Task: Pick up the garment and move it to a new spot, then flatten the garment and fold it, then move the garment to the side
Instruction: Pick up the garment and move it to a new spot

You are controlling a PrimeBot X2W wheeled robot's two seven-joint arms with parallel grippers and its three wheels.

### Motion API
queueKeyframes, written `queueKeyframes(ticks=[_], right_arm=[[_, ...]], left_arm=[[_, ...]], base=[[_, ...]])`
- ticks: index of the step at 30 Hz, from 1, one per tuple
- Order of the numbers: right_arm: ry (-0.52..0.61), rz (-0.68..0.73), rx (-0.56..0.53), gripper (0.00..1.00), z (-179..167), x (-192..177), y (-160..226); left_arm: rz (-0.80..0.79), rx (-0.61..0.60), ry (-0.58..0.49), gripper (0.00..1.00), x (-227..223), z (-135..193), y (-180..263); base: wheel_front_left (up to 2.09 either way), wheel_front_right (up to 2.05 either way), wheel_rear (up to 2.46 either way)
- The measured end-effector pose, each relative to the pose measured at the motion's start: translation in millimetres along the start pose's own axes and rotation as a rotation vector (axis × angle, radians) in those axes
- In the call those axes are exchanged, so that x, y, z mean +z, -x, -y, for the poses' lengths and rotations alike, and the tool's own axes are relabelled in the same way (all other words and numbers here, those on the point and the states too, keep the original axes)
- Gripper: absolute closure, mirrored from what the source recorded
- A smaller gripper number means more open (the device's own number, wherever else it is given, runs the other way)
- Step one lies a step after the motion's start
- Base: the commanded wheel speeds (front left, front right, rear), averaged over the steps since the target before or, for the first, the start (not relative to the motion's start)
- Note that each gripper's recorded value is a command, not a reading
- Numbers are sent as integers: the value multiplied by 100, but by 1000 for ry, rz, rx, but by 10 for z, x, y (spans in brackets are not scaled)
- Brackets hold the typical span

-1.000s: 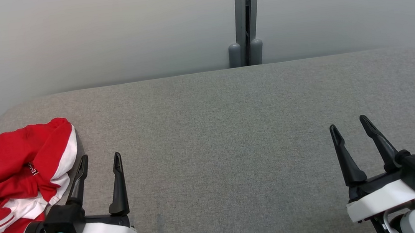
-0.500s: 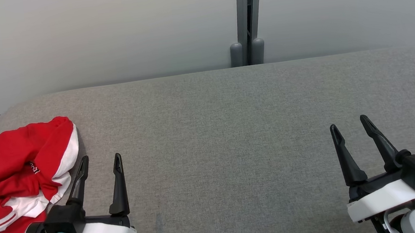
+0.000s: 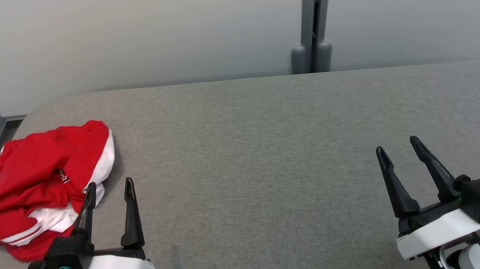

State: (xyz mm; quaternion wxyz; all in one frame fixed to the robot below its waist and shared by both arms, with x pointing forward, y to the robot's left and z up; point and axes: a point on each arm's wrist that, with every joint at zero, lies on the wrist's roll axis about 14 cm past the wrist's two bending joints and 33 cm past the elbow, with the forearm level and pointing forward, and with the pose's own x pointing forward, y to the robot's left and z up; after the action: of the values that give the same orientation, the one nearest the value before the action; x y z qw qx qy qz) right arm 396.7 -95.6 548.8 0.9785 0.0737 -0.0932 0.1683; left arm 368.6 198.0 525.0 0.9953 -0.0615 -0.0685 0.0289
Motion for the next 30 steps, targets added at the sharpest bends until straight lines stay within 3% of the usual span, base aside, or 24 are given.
queueKeyframes(ticks=[22, 30], right_arm=[[-133, -65, 310, 0, -1090, -310, -417], [-164, -72, 382, 0, -1355, -337, -483]], left_arm=[[4, 317, -22, 0, 102, -988, 649], [11, 392, -21, 0, 142, -1192, 855]], base=[[0, 0, 0], [0, 0, 0]])
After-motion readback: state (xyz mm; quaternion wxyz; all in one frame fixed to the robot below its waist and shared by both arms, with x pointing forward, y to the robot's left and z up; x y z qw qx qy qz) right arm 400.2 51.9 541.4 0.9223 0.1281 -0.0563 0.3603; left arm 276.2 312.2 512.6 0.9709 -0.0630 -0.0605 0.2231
